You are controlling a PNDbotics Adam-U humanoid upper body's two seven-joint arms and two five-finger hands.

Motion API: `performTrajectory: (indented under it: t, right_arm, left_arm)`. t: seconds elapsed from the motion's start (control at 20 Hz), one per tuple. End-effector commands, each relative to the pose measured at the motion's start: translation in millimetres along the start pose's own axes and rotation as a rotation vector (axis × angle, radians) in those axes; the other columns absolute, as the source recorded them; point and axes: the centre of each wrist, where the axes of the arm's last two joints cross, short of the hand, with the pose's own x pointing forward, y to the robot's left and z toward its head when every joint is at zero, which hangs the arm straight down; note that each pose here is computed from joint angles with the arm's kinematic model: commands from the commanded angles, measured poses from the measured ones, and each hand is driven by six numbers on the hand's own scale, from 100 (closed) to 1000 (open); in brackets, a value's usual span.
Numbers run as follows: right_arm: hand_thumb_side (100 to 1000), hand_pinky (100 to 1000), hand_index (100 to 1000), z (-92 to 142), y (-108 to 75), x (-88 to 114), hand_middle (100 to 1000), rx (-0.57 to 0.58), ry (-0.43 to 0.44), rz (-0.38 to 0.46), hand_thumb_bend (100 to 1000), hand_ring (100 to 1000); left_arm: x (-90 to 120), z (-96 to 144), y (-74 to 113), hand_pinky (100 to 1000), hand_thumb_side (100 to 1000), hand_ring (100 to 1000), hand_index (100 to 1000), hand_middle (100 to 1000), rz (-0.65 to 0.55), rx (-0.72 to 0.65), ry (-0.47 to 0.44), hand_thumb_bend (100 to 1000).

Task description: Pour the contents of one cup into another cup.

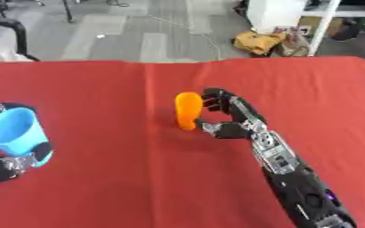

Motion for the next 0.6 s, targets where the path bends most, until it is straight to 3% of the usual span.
performTrajectory:
  t: [0.05,0.6]
  right_arm:
    - [100,840,881,-0.6,-9.1,0.1,794,-0.01,0.011,0.038,436,828]
    - [100,850,889,-4.3,-9.0,-1.0,797,-0.001,0.01,0.044,475,834]
  left_arm:
    - [7.0,-4.0,2.3,386,100,492,691,509,-0.008,-0.007,-0.027,530]
    - [6.7,-4.6,0.8,386,100,493,691,509,-0.006,-0.011,-0.026,531]
